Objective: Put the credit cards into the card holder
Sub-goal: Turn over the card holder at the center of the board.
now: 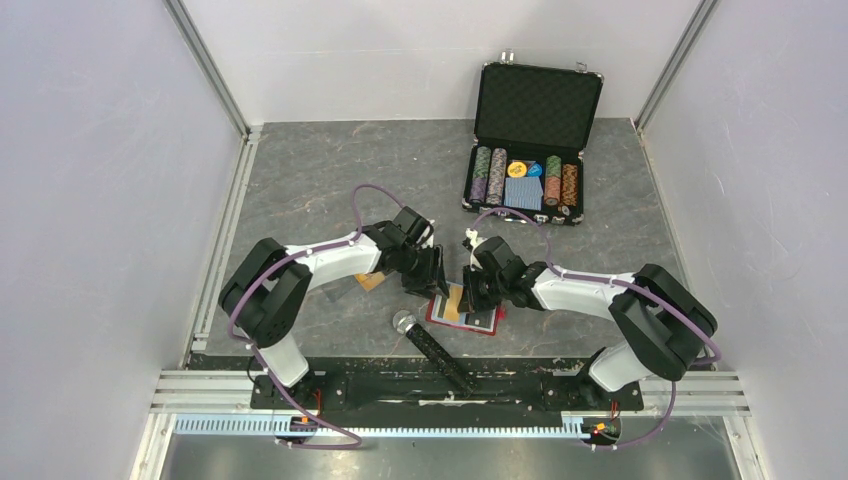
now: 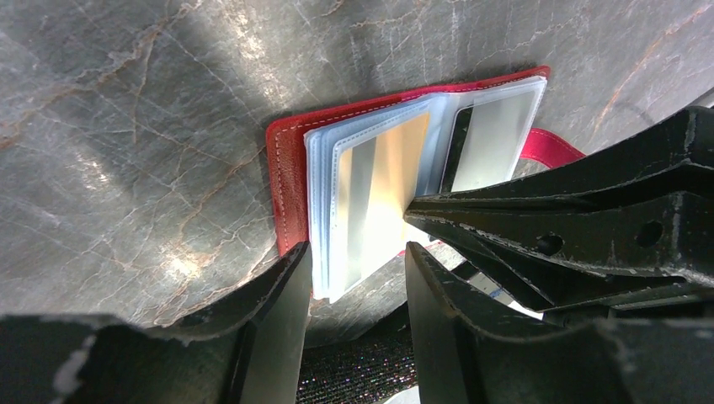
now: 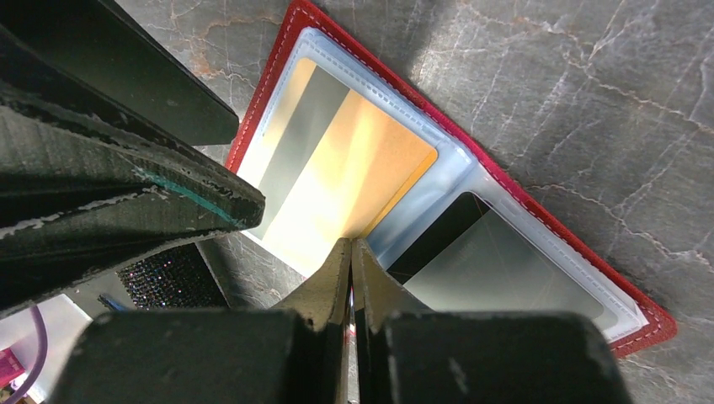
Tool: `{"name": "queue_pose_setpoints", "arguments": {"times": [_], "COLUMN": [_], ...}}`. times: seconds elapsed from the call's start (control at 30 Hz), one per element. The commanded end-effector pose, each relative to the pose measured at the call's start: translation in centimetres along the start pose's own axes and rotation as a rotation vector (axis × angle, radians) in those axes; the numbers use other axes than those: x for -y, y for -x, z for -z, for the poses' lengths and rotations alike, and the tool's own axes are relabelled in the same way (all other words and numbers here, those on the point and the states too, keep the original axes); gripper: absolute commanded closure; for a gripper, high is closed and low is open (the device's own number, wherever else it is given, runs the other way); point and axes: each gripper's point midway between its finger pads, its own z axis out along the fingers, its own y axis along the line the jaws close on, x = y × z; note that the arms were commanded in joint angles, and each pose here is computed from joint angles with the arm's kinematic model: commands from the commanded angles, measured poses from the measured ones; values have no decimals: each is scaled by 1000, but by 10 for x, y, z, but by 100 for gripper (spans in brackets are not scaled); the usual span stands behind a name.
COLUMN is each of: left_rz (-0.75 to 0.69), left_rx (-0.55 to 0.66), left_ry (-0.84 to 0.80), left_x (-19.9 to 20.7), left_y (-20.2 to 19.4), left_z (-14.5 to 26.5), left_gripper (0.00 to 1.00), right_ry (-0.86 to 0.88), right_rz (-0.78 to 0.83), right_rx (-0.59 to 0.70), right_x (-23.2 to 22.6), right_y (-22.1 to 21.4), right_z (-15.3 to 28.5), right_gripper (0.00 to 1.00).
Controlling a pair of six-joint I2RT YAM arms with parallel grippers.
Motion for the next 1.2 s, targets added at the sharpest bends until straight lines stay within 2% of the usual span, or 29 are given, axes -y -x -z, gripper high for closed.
{"name": "queue_pose_setpoints", "arguments": {"times": [0.0,0.23,0.4,0.47,0.53,0.67,0.7,0.87,0.93,1.07,1.17], "left_rz": [-3,-13,-16,-14,-11,-14,-16,-27,-31,-41,-55], "left_rx": [-8,-17,-39,-44,-44,-28,-26,-13,-14,-29,-50], "left_ry": [-45,-46,-63,-83,-99,-89,-68,82,78,-13,-82], "left_x": [11,15,18,21,24,27,24,6,9,34,56], "left_y": [0,-3,-8,-9,-9,-5,-5,-2,-2,-3,-6], "left_z": [-5,-9,-15,-16,-16,-9,-6,10,13,7,-2], "left_gripper": [49,61,62,65,73,97,98,98,97,71,62], "right_ry": [-41,-42,-32,-24,-11,28,36,43,30,-34,-83], "right_rz": [12,12,14,15,20,29,33,38,36,18,-1], "right_rx": [-15,-21,-16,-10,2,47,61,155,197,275,325], "right_x": [12,12,10,7,4,-8,-11,-21,-21,-10,2], "right_y": [-8,-9,-7,-5,-2,11,15,38,48,63,72], "right_z": [-5,-6,-6,-5,-2,5,8,27,37,57,72], "right_gripper": [100,100,100,100,100,100,99,98,97,96,96]}}
